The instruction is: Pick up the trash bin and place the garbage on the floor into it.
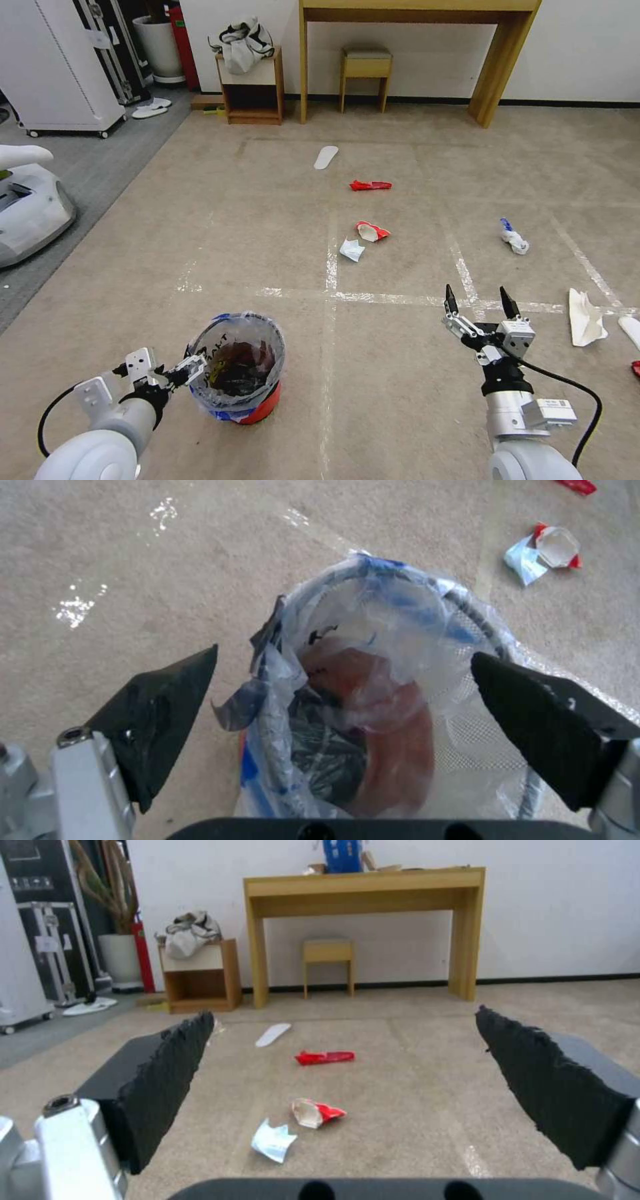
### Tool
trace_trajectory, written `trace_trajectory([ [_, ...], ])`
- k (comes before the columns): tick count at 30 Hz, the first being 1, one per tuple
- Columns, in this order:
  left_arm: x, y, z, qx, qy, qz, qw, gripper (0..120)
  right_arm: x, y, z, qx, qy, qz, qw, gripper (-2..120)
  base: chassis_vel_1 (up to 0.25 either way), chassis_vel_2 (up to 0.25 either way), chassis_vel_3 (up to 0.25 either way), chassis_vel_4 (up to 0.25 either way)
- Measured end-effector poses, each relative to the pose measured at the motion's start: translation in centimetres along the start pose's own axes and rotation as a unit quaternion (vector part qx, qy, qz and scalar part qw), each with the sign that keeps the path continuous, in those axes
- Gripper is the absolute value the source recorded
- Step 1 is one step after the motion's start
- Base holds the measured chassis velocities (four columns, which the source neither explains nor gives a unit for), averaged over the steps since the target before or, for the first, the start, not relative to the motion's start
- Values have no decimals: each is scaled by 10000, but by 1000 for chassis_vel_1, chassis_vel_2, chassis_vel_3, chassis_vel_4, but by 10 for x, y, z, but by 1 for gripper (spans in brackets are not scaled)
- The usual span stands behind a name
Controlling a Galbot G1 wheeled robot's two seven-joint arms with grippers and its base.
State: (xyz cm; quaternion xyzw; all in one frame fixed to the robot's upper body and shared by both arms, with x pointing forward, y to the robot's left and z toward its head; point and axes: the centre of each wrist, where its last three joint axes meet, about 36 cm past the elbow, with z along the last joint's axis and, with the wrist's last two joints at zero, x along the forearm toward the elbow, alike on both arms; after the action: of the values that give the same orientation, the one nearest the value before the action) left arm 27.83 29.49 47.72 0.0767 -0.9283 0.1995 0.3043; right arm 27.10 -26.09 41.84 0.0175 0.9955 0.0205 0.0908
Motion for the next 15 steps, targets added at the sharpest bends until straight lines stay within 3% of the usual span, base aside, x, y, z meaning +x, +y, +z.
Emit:
trace_trajectory([
  [15,-35,18,9,29,256,-317,9992,100,0,2,8,-38,73,41,10000,100,0,0,0,0],
])
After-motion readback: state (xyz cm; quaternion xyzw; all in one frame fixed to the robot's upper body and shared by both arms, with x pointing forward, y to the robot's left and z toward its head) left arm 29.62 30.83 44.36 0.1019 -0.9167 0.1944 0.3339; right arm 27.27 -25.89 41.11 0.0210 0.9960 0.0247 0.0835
